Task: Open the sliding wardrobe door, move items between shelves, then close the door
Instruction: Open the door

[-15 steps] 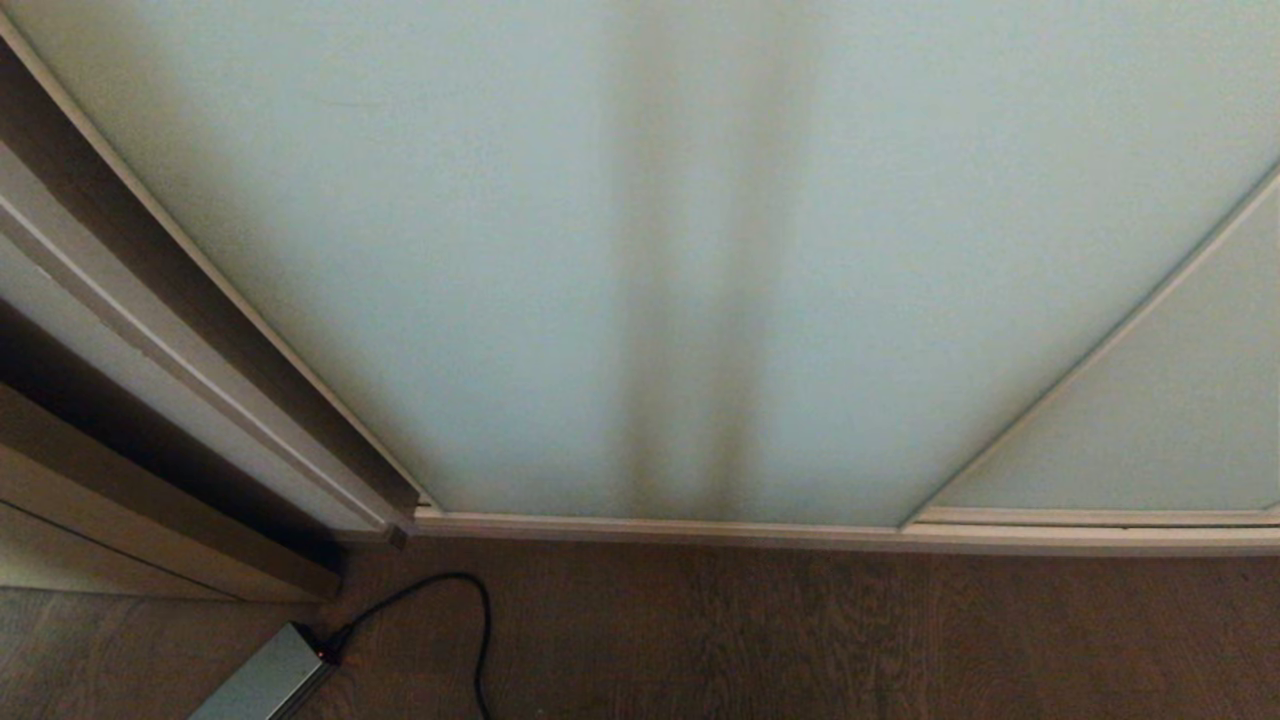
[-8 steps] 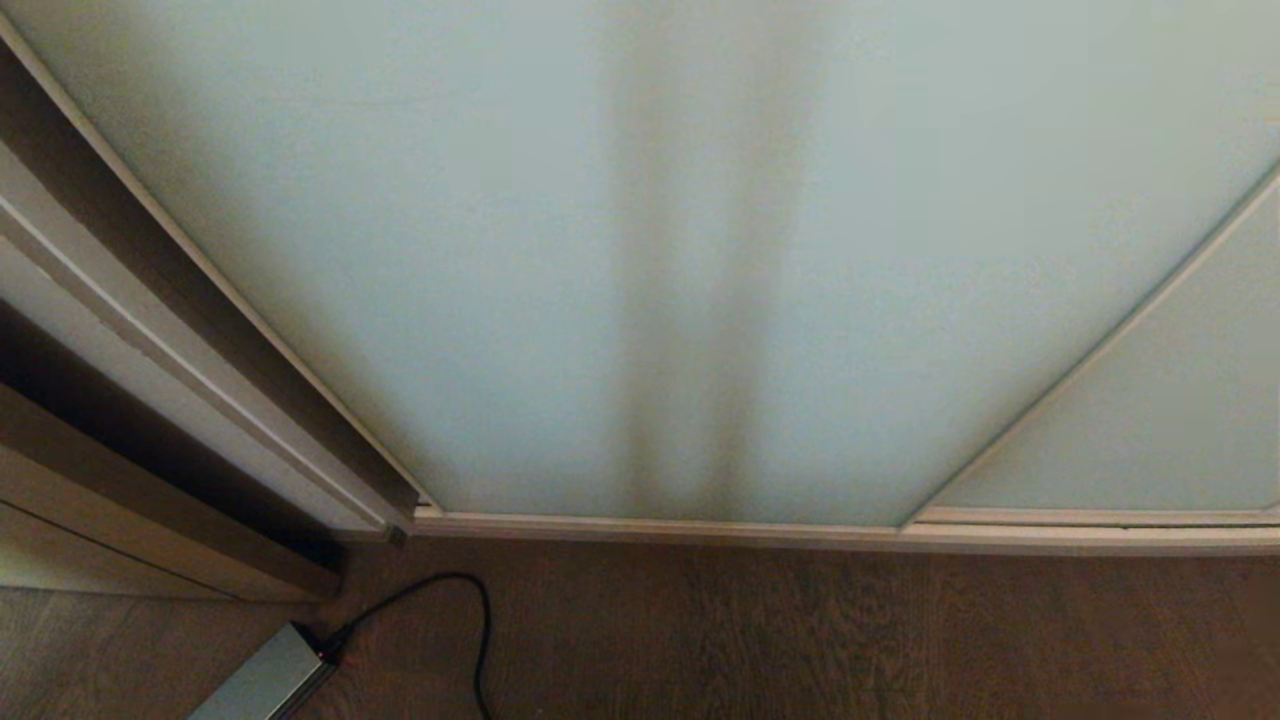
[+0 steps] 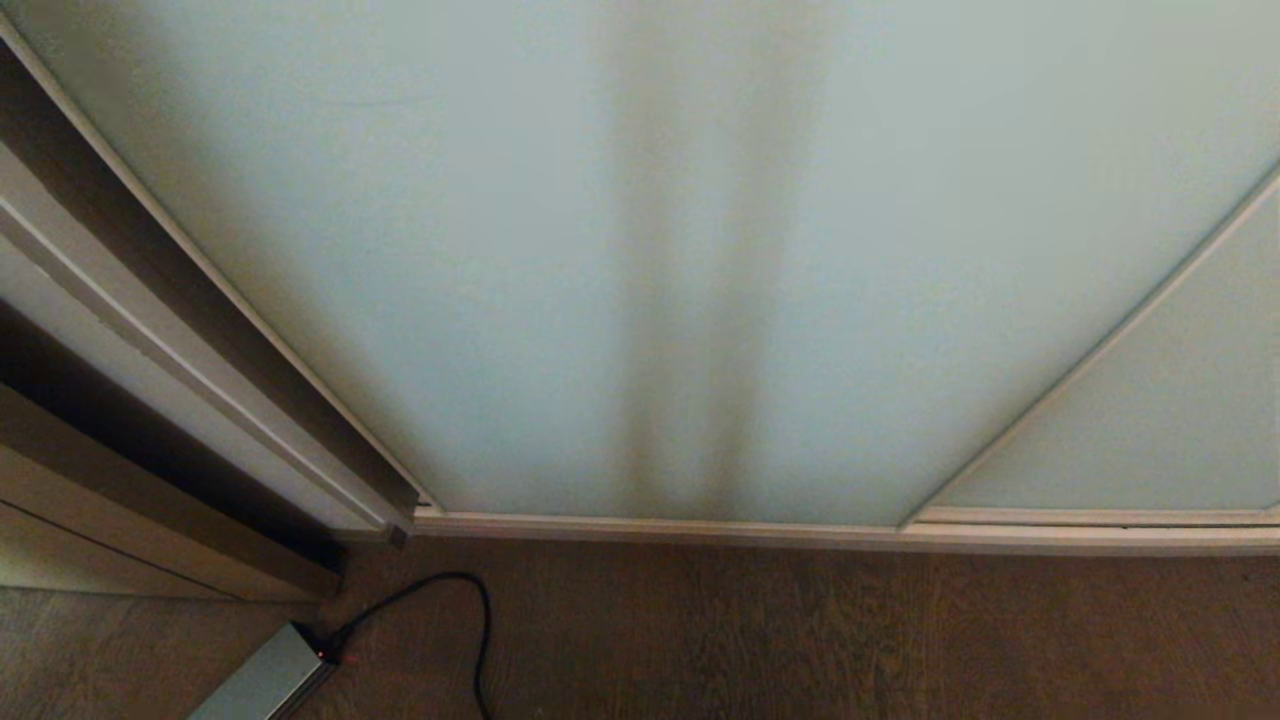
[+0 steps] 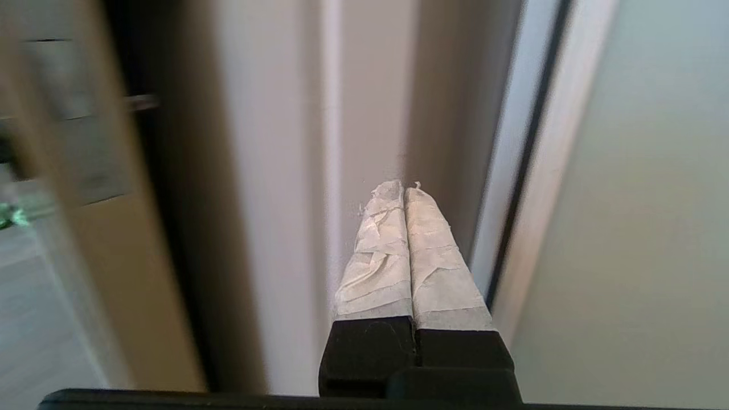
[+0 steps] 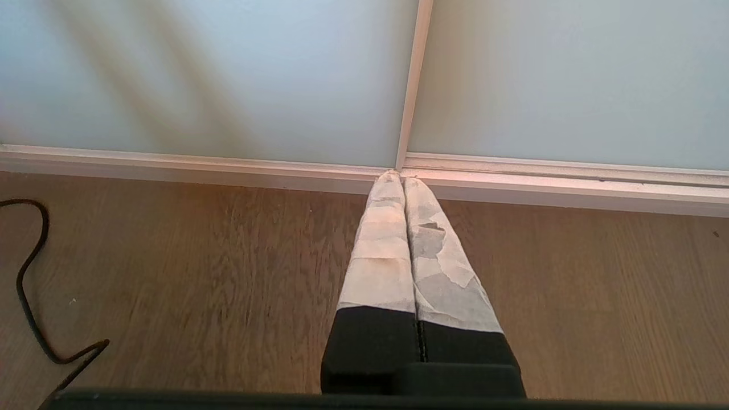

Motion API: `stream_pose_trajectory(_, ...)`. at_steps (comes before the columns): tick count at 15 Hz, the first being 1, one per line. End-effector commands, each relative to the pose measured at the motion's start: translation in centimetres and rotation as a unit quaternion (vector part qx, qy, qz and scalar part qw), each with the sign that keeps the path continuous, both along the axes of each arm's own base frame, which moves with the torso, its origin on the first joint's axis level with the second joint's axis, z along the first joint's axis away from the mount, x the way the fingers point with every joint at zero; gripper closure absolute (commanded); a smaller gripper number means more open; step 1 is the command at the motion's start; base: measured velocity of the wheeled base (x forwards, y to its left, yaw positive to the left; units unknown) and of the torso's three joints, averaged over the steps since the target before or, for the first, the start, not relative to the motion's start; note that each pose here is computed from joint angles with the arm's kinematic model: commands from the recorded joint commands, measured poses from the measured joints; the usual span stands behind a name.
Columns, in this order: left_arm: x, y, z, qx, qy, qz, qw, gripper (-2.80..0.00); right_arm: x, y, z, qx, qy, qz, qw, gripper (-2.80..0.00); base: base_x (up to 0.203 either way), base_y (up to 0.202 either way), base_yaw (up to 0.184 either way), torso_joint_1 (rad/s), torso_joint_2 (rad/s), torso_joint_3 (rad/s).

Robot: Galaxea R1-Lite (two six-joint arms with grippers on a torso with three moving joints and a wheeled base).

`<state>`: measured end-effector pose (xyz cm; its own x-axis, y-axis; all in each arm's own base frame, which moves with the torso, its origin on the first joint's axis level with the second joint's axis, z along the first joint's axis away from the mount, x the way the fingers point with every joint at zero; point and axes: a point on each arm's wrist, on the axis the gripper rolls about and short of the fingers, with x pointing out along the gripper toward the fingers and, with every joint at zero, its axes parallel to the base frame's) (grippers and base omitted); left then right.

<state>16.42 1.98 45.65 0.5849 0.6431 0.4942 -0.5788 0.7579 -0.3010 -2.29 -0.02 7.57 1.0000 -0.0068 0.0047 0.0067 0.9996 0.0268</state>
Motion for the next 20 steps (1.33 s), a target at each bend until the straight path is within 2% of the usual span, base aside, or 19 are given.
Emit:
stream_pose_trajectory(1, 3.2, 0.1, 0.1, 0.005, 0.010, -0.006, 0.9999, 0.00, 0.0, 0.0, 0.0, 0.000, -0.001, 0.000, 1.000, 0.00, 0.000, 0.000, 0.000, 0.000, 0.00, 0.000)
stream_pose_trajectory(3, 4.3, 0.2, 0.6, 0.014, 0.008, -0.014, 0.9998, 0.00, 0.0, 0.0, 0.0, 0.000, -0.001, 0.000, 1.000, 0.00, 0.000, 0.000, 0.000, 0.000, 0.00, 0.000)
stream_pose_trajectory(7, 5.4, 0.9, 1.0, 0.030, 0.035, -0.044, 0.9980, 0.00, 0.0, 0.0, 0.0, 0.000, -0.001, 0.000, 1.000, 0.00, 0.000, 0.000, 0.000, 0.000, 0.00, 0.000)
stream_pose_trajectory(11, 4.8, 2.3, 1.9, 0.018, 0.052, -0.075, 0.9956, 0.00, 0.0, 0.0, 0.0, 0.000, -0.001, 0.000, 1.000, 0.00, 0.000, 0.000, 0.000, 0.000, 0.00, 0.000)
stream_pose_trajectory(13, 3.9, 2.3, 2.8, 0.028, 0.048, -0.095, 0.9939, 0.00, 0.0, 0.0, 0.0, 0.000, -0.001, 0.000, 1.000, 0.00, 0.000, 0.000, 0.000, 0.000, 0.00, 0.000)
stream_pose_trajectory(17, 0.0, 1.3, 4.0, 0.065, 0.044, -0.158, 0.9843, 0.00, 0.0, 0.0, 0.0, 0.000, -0.001, 0.000, 1.000, 0.00, 0.000, 0.000, 0.000, 0.000, 0.00, 0.000)
stream_pose_trajectory(19, -1.6, 0.8, 3.8, 0.074, 0.059, -0.209, 0.9732, 0.00, 0.0, 0.0, 0.0, 0.000, -0.001, 0.000, 1.000, 0.00, 0.000, 0.000, 0.000, 0.000, 0.00, 0.000)
stream_pose_trajectory(20, -1.7, 0.7, 3.5, 0.070, 0.072, -0.233, 0.9672, 0.00, 0.0, 0.0, 0.0, 0.000, -0.001, 0.000, 1.000, 0.00, 0.000, 0.000, 0.000, 0.000, 0.00, 0.000)
